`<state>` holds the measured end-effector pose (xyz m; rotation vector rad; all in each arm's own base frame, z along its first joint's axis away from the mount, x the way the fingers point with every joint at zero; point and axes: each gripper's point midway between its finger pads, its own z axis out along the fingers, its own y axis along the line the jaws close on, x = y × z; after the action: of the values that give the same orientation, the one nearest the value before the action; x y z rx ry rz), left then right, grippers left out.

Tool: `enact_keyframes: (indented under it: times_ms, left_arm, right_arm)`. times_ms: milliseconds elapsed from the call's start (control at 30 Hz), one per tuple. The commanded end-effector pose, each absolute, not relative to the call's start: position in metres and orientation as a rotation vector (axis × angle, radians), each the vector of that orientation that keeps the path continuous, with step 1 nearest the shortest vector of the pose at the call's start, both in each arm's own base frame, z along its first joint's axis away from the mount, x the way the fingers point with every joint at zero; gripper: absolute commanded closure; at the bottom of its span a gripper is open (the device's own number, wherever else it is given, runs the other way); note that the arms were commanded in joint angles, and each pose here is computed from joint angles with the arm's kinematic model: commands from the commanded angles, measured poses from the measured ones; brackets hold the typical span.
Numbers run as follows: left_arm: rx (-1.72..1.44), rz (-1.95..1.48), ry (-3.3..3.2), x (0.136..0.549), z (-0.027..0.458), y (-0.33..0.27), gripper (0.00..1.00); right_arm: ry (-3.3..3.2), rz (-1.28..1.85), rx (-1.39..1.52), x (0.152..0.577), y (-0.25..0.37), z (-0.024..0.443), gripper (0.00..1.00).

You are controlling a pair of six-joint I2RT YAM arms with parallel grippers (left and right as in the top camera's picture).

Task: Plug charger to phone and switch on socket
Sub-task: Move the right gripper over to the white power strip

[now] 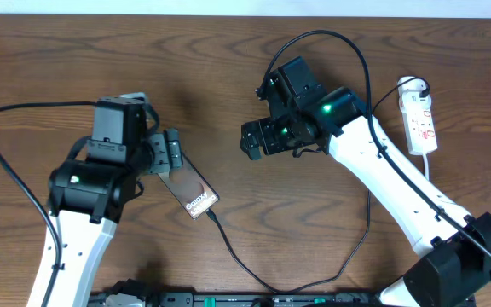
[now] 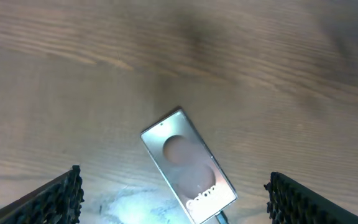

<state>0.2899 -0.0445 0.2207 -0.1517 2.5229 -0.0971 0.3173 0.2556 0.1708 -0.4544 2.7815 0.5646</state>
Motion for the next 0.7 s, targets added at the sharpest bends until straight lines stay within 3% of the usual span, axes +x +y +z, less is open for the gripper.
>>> enact_keyframes:
  times_ms: [0,300,467,667]
  left_arm:
    - [-0.120,-0.060,2.505,0.293,0.226,-0.043,0.09]
    - [-0.120,-0.061,2.505,0.293,0.226,-0.043,0.08]
    - [-0.120,-0.060,2.505,0.293,0.226,-0.043,0.08]
    - [-0.120,-0.060,2.505,0.293,0.226,-0.043,0.07]
  right_arm:
    - [2.755,0.565,-0.470,0.316,0.257,0.179,0.01]
    - [2.749,0.364,-0.413,0.329,0.234,0.174,0.01]
    - [2.781,-0.113,-0.069,0.341,0.150,0.166,0.01]
    - [2.861,-0.178,0.206,0.346,0.078,0.161,0.01]
